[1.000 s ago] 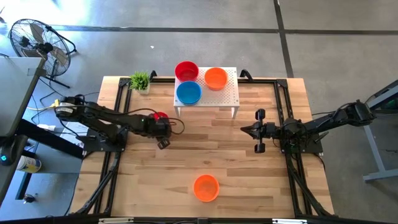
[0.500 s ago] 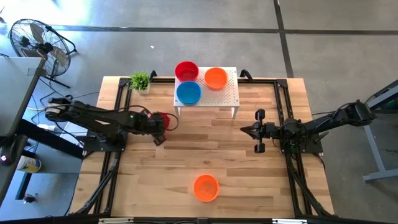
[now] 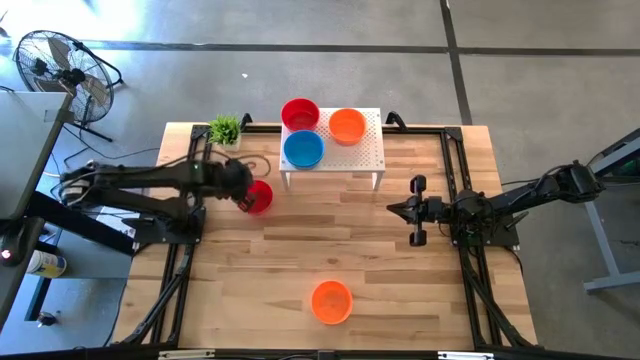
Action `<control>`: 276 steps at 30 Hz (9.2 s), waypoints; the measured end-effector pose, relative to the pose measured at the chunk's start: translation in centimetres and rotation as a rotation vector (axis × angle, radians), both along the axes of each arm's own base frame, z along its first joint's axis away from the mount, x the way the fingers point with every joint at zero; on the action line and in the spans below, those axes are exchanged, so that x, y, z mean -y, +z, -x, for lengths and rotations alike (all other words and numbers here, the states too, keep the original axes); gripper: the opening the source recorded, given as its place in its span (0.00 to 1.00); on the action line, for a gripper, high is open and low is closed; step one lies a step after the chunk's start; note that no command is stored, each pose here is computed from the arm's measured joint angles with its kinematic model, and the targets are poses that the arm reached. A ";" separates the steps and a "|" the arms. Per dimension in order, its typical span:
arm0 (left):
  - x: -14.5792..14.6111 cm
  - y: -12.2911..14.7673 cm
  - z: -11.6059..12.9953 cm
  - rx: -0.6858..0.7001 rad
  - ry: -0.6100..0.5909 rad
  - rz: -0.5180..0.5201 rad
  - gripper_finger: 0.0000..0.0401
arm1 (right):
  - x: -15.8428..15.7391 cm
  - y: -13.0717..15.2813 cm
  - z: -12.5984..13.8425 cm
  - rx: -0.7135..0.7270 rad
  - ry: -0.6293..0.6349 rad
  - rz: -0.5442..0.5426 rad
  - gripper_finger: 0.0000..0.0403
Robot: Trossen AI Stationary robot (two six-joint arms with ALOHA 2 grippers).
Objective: Pick & Place Mini bowls
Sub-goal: Stack the red bowl on top of the red bowls on the shelf, then put the stacked blue bowls on the shelf
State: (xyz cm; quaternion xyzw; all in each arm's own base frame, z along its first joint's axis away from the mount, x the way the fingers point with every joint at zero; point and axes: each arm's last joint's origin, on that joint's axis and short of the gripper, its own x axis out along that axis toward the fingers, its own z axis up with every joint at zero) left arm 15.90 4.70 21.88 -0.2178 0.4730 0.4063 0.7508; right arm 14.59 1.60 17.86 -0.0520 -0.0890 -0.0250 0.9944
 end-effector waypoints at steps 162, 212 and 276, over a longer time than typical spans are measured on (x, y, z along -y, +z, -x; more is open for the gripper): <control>2.2 0.4 -3.5 0.683 -0.540 -0.380 0.00 | -1.2 1.1 -2.9 -0.509 -0.156 -0.325 0.00; 13.6 0.3 -6.3 0.433 -0.908 -0.243 0.30 | -6.3 3.3 -5.7 -0.607 -0.184 -0.173 0.28; -2.8 12.8 -15.1 0.047 -0.718 -0.189 0.02 | -6.0 3.4 -6.0 -0.607 -0.137 -0.127 0.28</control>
